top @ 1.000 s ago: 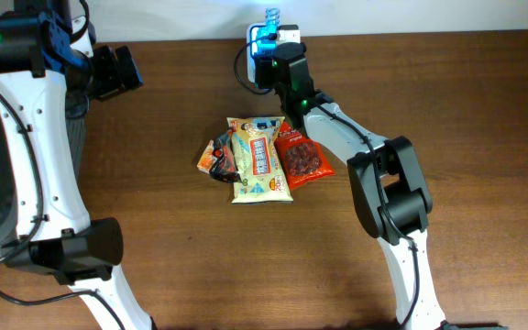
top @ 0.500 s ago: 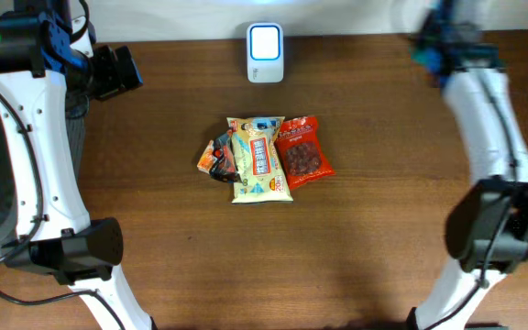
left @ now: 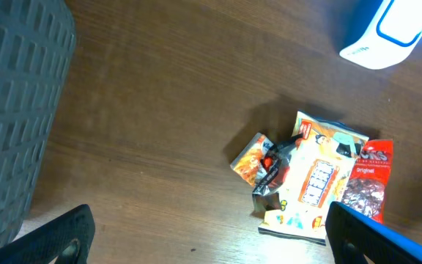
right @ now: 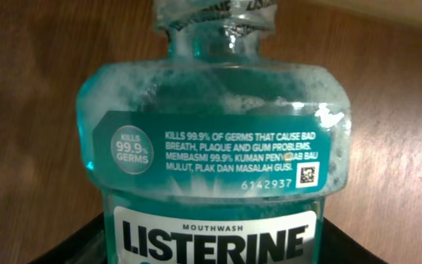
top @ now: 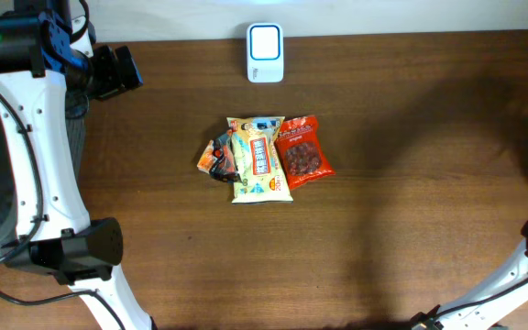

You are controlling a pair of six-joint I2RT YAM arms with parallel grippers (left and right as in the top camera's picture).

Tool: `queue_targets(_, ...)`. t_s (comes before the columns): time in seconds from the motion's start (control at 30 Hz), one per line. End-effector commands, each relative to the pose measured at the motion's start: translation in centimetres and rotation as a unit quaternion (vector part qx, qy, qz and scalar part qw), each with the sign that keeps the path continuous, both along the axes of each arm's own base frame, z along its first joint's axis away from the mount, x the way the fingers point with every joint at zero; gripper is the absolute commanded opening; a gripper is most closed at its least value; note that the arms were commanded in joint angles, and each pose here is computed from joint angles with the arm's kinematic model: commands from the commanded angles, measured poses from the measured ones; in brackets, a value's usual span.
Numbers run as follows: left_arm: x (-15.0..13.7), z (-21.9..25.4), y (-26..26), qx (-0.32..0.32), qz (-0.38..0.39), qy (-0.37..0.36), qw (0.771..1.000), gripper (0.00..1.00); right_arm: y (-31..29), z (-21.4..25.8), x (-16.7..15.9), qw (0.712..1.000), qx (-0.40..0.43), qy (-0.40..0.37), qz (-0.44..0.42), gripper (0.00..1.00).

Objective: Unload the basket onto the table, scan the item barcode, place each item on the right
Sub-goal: 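Carry the mouthwash to the right edge and release it, then grasp the red HACKS candy bag with the right gripper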

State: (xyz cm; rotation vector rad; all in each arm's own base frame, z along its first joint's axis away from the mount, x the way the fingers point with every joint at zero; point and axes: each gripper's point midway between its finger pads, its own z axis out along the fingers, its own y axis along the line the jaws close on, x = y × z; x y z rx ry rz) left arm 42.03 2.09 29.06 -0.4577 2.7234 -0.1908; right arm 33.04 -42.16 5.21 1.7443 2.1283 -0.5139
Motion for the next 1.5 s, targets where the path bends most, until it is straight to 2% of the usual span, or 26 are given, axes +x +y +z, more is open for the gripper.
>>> queue_targets(0.0,-0.1,0.3,-0.1,-0.002,-0.007,-0.005,1.0,0.99,-1.3,0.5,-0.8,1.0,-0.011,-0.004,-0.016,0.86)
queue_targets(0.07,-0.1,0.3,-0.1,-0.002,-0.007,-0.005,1.0,0.99,-1.3,0.5,-0.9,1.0,-0.012,0.007,0.003,1.0)
queue_targets(0.17,-0.1,0.3,-0.1,-0.002,-0.007,-0.004,1.0,0.99,-0.6,1.0,-0.9,1.0,0.001,0.009,0.014,0.99)
queue_targets(0.2,-0.1,0.3,-0.1,-0.002,-0.007,-0.004,1.0,0.99,-0.1,1.6,-0.1,0.999,0.008,-0.004,0.034,0.98)
queue_targets(0.27,-0.1,0.3,-0.1,-0.002,-0.007,-0.005,1.0,0.99,2.6,4.0,3.8,0.99,0.038,-0.072,0.115,0.99)
queue_targets(0.3,-0.1,0.3,-0.1,-0.002,-0.007,-0.004,1.0,0.99,5.4,5.4,6.7,0.972,0.072,-0.13,0.18,0.99)
queue_targets(0.37,-0.1,0.3,-0.1,-0.002,-0.007,-0.005,1.0,0.99,15.1,9.5,13.9,0.876,0.177,-0.282,0.35,0.99)
queue_targets(0.4,-0.1,0.3,-0.1,-0.002,-0.007,-0.005,1.0,0.99,18.6,10.4,15.4,0.842,0.212,-0.311,0.387,0.99)
queue_targets(0.43,-0.1,0.3,-0.1,-0.002,-0.007,-0.005,1.0,0.99,24.1,11.1,17.3,0.796,0.257,-0.331,0.436,0.99)
queue_targets(0.53,-0.1,0.3,-0.1,-0.002,-0.007,-0.005,1.0,0.99,35.9,10.8,19.0,0.728,0.297,-0.29,0.547,0.99)
queue_targets(0.57,-0.1,0.3,-0.1,-0.002,-0.007,-0.005,1.0,0.99,39.3,10.0,18.9,0.716,0.301,-0.259,0.574,0.99)
queue_targets(0.6,-0.1,0.3,-0.1,-0.002,-0.007,-0.004,1.0,0.99,42.9,8.6,18.5,0.715,0.292,-0.208,0.6,0.99)
queue_targets(0.67,-0.1,0.3,-0.1,-0.002,-0.007,-0.005,1.0,0.99,46.8,5.8,17.3,0.733,0.241,-0.1,0.628,0.99)
queue_targets(0.73,-0.1,0.3,-0.1,-0.002,-0.007,-0.005,1.0,0.99,50.4,4.5,16.1,0.729,0.198,-0.028,0.655,0.89)
queue_targets(0.77,-0.1,0.3,-0.1,-0.002,-0.007,-0.004,1.0,0.99,52.9,4.0,15.1,0.717,0.174,0.007,0.675,0.76)
queue_targets(0.87,-0.1,0.3,-0.1,-0.002,-0.007,-0.005,1.0,0.99,56.5,3.4,12.8,0.695,0.133,0.07,0.703,0.65)
queue_targets(0.9,-0.1,0.3,-0.1,-0.002,-0.007,-0.005,1.0,0.99,57.5,3.2,11.7,0.686,0.124,0.093,0.711,0.54)
queue_targets(0.93,-0.1,0.3,-0.1,-0.002,-0.007,-0.005,1.0,0.99,59.0,2.7,11.0,0.673,0.123,0.103,0.722,0.47)
queue_targets(1.0,-0.1,0.3,-0.1,-0.002,-0.007,-0.005,1.0,0.99,60.1,1.2,10.1,0.662,0.111,0.13,0.73,0.47)
queue_targets(1.17,-0.1,0.3,-0.1,-0.002,-0.007,-0.005,1.0,0.99,60.2,-2.5,9.1,0.663,0.119,0.16,0.722,0.48)
queue_targets(1.3,-0.1,0.3,-0.1,-0.002,-0.007,-0.004,1.0,0.99,58.5,-4.6,9.5,0.676,0.083,0.186,0.709,0.49)
queue_targets(1.33,-0.1,0.3,-0.1,-0.002,-0.007,-0.004,1.0,0.99,57.5,-5.2,9.4,0.68,0.068,0.201,0.702,0.49)
queue_targets(1.43,-0.1,0.3,-0.1,-0.002,-0.007,-0.005,1.0,0.99,54.6,-5.5,10.0,0.725,0.044,0.211,0.654,0.48)
queue_targets(1.47,-0.1,0.3,-0.1,-0.002,-0.007,-0.004,1.0,0.99,54.0,-5.3,10.2,0.73,0.046,0.21,0.649,0.48)
